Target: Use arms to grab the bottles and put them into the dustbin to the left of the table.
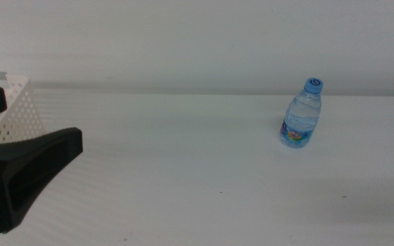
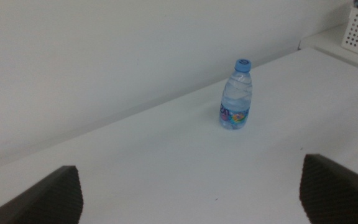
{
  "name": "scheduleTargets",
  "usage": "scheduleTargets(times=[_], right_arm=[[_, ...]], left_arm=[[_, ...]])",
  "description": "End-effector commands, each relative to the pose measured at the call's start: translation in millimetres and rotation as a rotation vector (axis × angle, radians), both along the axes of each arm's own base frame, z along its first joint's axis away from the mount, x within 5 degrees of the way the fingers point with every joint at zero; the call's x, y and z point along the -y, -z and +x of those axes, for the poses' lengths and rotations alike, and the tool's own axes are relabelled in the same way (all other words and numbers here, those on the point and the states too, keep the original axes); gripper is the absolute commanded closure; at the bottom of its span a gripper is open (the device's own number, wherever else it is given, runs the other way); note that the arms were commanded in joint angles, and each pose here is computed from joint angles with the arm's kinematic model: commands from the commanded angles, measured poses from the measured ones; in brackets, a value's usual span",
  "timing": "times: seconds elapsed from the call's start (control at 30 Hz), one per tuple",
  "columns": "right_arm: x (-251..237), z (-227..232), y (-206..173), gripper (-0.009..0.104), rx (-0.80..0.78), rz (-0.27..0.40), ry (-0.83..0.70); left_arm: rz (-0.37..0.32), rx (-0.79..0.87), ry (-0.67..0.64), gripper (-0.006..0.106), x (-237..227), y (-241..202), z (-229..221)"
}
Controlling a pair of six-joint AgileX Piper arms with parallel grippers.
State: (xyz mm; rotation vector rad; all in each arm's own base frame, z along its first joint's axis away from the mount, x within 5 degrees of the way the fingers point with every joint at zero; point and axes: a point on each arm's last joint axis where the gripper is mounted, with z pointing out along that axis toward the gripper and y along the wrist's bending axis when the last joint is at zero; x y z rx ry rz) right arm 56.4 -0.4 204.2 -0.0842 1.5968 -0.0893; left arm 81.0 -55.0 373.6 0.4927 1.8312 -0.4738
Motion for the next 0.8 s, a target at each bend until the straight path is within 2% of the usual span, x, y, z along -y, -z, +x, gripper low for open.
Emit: scheduleTargets(times=[0.0,0.1,0.17,0.27,0.43,0.53,0.77], right_arm=[[0,-1,11,0.013,0.007,-0.018,0.000],[0,-1,6,0.013,0.062,0.005,-0.003],[0,0,2,0.013,0.082,0.044,-0.005],[-1,5,-1,0.013,0.014,0.096,-0.004],[-1,26,-3,0.013,-0.173,0.127,0.008],[0,39,-1,0.013,-0.244,0.112,0.013],[-1,69,0,0.013,-0.183,0.031,-0.008]], left_arm=[[-0.021,0.015,0.003,0.007,0,-1,-1],[-0.021,0.015,0.003,0.007,0,-1,-1],[-0.021,0.015,0.003,0.007,0,-1,-1],[-0.021,0.015,0.003,0.007,0,-1,-1],[-0.021,0.015,0.003,0.007,0,-1,-1],[-0.021,0.015,0.003,0.007,0,-1,-1],[-0.021,0.015,0.003,0.007,0,-1,-1]])
